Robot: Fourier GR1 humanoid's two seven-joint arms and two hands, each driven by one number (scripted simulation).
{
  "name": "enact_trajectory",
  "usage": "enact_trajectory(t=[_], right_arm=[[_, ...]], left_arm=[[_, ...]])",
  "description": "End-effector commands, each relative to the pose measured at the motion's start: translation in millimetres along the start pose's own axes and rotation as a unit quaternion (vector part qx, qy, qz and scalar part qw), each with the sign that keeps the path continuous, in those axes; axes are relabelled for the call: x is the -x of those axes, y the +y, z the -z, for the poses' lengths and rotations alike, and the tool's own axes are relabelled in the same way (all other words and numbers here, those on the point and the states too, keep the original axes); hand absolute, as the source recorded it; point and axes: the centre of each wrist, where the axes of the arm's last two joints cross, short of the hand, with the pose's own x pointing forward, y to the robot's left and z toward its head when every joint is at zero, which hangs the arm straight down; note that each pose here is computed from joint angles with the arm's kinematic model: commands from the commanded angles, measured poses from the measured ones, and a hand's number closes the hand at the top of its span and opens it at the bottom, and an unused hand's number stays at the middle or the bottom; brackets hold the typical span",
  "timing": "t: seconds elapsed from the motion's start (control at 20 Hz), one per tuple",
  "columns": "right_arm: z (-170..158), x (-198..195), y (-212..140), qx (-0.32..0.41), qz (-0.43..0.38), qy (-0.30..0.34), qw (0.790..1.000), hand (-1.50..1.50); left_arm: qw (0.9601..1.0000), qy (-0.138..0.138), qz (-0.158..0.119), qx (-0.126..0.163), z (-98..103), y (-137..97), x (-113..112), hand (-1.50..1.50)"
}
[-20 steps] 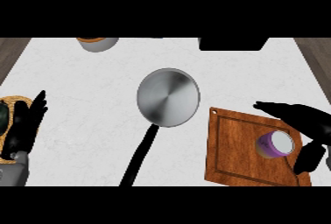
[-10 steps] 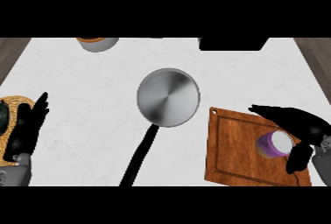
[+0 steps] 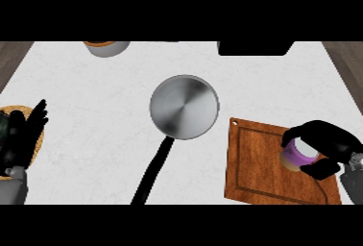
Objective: Pick the can from the cutting board and place it in the pan
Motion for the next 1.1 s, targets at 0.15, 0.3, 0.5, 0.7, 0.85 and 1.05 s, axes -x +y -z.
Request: enact_trajectory(t=[0.15,0.3,0.5,0.7,0.85,1.05], right_arm=[[14,6,13,0.039,-0.024,-0.005,0.999,1.5],[6,7,15,0.055,-0.018,0.02,0.998,1.5],[-2,9,46,0.108,0.007,0.11,0.988,1.5],[-10,9,43,0.142,0.034,0.126,0.981,1.5],[-27,5,43,0.194,0.044,0.108,0.974,1.5],[-32,-11,4,0.365,0.039,0.047,0.929,1.5]], left_arm=[[0.9999,-0.01,0.004,-0.006,4,-20,-5,0.0],[0.9999,0.008,0.004,0.008,1,-9,-11,0.0],[1.0,-0.002,0.003,0.0,-4,4,4,0.0],[1.0,0.002,-0.008,-0.005,9,-13,3,0.0],[0.9999,0.007,-0.006,-0.009,11,-9,-9,0.0],[1.0,0.003,-0.005,-0.002,-6,-8,6,0.0]])
